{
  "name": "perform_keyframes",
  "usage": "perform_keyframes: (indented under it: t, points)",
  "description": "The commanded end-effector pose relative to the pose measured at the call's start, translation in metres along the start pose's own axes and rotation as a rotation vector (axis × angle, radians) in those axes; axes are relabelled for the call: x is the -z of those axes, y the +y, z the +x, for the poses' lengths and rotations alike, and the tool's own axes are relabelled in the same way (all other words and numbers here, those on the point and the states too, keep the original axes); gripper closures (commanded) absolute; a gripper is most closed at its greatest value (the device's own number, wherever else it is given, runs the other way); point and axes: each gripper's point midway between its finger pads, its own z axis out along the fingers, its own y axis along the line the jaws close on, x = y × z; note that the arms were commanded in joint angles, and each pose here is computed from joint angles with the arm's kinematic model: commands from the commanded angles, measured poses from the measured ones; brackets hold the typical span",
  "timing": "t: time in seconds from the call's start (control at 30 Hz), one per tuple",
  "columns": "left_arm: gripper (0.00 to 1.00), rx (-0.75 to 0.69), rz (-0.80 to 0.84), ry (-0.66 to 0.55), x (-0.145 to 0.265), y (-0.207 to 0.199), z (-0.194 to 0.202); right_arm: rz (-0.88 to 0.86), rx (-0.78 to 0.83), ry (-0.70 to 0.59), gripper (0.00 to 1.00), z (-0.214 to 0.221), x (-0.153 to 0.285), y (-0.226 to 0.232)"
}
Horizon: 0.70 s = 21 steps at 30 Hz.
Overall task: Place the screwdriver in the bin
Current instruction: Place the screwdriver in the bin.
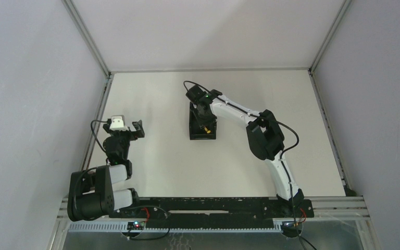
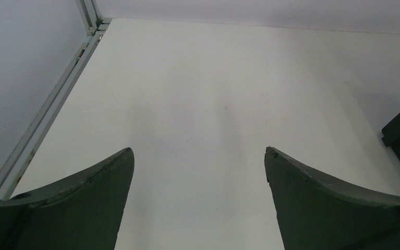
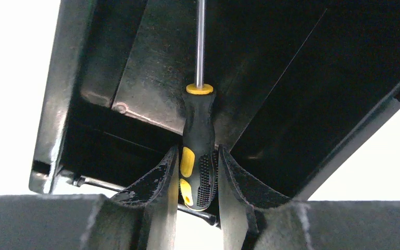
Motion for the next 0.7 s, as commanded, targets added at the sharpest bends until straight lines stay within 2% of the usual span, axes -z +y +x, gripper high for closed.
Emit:
perform_keyframes:
  t: [0.0, 0.67]
  points:
    - [0.0, -0.004, 0.007, -0.079, 0.001, -0.003, -0.017, 0.016, 0.023, -0.028, 1.0, -0.01, -0.004, 0.0]
    - [0.0, -0.004, 0.006, -0.077, 0.001, -0.002, -0.016, 0.043, -0.015, 0.005, 1.0, -0.002, -0.018, -0.006]
